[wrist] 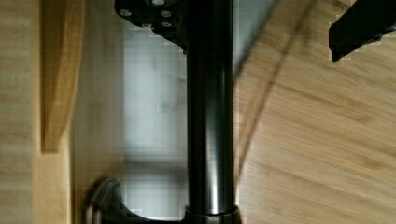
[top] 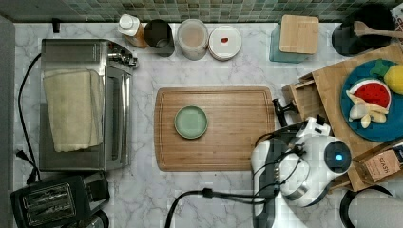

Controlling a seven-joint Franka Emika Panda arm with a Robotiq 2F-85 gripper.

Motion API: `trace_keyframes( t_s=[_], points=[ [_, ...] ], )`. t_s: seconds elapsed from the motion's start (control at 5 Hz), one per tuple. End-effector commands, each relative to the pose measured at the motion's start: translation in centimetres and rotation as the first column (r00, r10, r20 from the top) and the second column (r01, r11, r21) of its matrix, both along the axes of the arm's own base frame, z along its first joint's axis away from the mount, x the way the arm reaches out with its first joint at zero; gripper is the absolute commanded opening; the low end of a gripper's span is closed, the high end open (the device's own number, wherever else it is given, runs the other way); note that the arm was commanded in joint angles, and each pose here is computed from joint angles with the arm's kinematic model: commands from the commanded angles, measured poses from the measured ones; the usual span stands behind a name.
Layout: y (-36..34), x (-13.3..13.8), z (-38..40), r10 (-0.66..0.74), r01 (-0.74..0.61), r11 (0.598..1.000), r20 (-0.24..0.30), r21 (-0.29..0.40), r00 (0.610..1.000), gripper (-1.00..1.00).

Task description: Open the drawer.

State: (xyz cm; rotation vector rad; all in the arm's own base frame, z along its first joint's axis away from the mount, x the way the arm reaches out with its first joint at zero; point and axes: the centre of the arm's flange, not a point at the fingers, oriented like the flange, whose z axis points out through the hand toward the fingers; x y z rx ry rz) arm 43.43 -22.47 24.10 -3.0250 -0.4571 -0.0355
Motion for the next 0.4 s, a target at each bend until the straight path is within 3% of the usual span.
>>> trace_keyframes(
  t_s=[0.2,0.4],
  points=[
    [15.9,-3.3,1.0,0.113,-0.113,0.994,-0.023,-0.012,0.993,1.00],
    [18.1,-3.8,0.7,0.168,-0.169,0.985,-0.026,-0.024,0.985,1.00]
  ],
)
